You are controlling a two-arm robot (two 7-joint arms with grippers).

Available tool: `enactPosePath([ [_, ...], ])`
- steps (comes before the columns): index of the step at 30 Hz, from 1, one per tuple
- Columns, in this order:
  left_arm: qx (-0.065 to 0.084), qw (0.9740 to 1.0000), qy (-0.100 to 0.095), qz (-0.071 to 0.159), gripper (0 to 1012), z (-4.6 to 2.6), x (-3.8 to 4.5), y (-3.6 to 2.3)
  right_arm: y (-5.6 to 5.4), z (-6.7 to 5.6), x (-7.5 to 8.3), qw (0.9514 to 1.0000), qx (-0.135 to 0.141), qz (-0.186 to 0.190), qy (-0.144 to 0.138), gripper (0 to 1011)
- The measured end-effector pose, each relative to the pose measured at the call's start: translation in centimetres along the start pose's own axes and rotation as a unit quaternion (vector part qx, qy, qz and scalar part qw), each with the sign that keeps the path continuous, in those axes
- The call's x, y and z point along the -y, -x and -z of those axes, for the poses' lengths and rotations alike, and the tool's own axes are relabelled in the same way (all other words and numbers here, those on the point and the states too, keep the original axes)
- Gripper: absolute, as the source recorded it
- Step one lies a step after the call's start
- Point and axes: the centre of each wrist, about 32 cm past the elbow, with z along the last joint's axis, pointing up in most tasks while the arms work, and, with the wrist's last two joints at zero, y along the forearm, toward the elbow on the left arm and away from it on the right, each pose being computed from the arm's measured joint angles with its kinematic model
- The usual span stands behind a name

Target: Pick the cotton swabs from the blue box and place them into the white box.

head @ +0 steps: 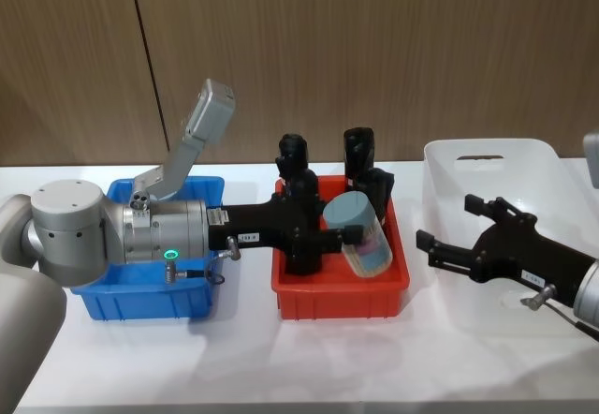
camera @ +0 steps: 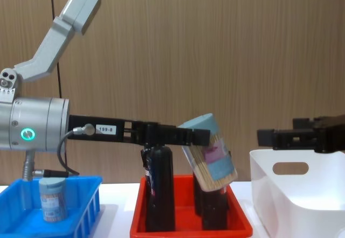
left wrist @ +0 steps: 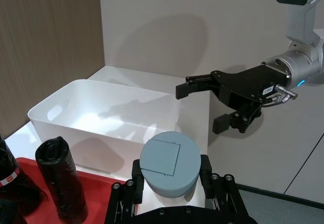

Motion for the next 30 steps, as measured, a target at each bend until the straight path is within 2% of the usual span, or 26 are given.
enactPosePath([
  [12,0.0,1.0,0.0,0.0,659,-0.02,0.0,-0.02,-0.7,-1.5,-1.1,0.9978,-0.001,-0.053,0.04,1001],
  [30,0.0,1.0,0.0,0.0,659,-0.01,-0.01,-0.02,-0.6,-2.5,-3.9,0.9923,0.001,-0.104,0.067,1002],
])
